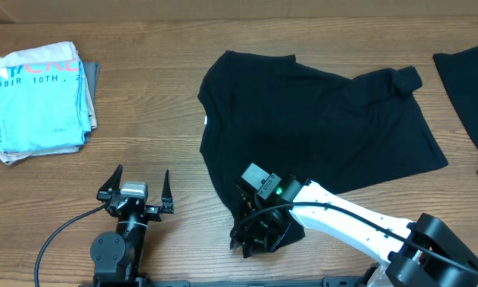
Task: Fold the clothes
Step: 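Pull the shirt hem rightward with the right gripper to spread it flat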
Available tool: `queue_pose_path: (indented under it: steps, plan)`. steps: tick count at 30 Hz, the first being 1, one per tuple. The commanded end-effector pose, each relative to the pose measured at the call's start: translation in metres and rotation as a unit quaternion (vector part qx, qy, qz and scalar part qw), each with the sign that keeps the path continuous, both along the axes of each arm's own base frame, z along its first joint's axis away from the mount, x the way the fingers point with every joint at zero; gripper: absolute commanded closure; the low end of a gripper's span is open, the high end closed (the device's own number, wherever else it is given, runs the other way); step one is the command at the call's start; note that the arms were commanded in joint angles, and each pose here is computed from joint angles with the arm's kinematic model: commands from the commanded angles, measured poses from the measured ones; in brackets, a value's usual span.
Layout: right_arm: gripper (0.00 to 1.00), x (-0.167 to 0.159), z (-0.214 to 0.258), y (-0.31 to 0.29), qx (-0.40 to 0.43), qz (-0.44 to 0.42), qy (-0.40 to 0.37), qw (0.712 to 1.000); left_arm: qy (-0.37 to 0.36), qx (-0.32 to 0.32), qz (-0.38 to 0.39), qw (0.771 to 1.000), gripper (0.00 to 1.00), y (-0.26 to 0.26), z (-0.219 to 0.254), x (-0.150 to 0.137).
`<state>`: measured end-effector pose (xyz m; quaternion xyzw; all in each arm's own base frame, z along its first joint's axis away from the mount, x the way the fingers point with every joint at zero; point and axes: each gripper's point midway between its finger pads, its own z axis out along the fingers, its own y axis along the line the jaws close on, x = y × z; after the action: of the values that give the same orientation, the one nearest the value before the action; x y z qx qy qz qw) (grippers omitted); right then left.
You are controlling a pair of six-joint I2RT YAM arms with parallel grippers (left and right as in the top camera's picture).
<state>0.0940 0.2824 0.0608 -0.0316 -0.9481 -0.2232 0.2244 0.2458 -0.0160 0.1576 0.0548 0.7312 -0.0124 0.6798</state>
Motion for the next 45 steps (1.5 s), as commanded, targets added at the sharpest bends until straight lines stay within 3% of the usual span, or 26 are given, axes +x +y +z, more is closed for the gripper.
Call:
queue_pose_path:
  steps: [1,5,10,15,20,26,28,30,32,38,45]
  plan:
    - [0.48,-0.002,0.013,0.007,0.035,0.03,-0.011,0.999,-0.004,0.014,0.001,1.0,0.0,0.0,0.0,0.0]
    - [0.46,0.019,0.029,0.0,0.02,0.048,-0.052,0.997,-0.004,0.013,0.001,1.0,0.0,0.0,0.0,0.0]
    - [0.47,0.073,0.061,-0.031,-0.05,0.019,-0.125,0.991,-0.004,0.013,0.001,1.0,0.0,0.0,0.0,0.0]
    - [0.44,0.132,0.092,-0.057,-0.063,-0.002,-0.208,0.976,-0.004,0.013,0.001,1.0,0.0,0.0,0.0,0.0]
    - [0.33,0.178,0.093,-0.103,-0.125,-0.059,-0.261,0.955,-0.004,0.013,0.001,1.0,0.0,0.0,0.0,0.0]
    - [0.33,0.212,0.092,-0.167,-0.179,-0.105,-0.281,0.937,-0.028,0.043,0.009,0.999,0.0,0.003,0.011,0.001]
    - [0.43,0.222,0.093,-0.187,-0.184,-0.121,-0.285,0.933,-0.03,0.046,0.008,0.998,0.0,0.003,0.011,0.001]
    - [0.74,0.232,0.093,-0.214,-0.195,-0.148,-0.288,0.926,-0.038,0.048,0.009,0.998,0.0,0.003,0.015,0.001]
    - [0.95,0.238,0.093,-0.242,-0.211,-0.184,-0.284,0.917,-0.056,0.046,-0.006,0.997,0.0,-0.002,0.024,0.0]
    - [0.96,0.239,0.083,-0.344,-0.259,-0.345,-0.248,0.867,-0.046,0.041,-0.108,0.992,0.0,-0.037,0.017,-0.007]
    - [0.96,0.225,0.04,-0.418,-0.293,-0.44,-0.222,0.82,-0.022,0.033,-0.117,0.992,0.0,-0.039,0.006,-0.008]
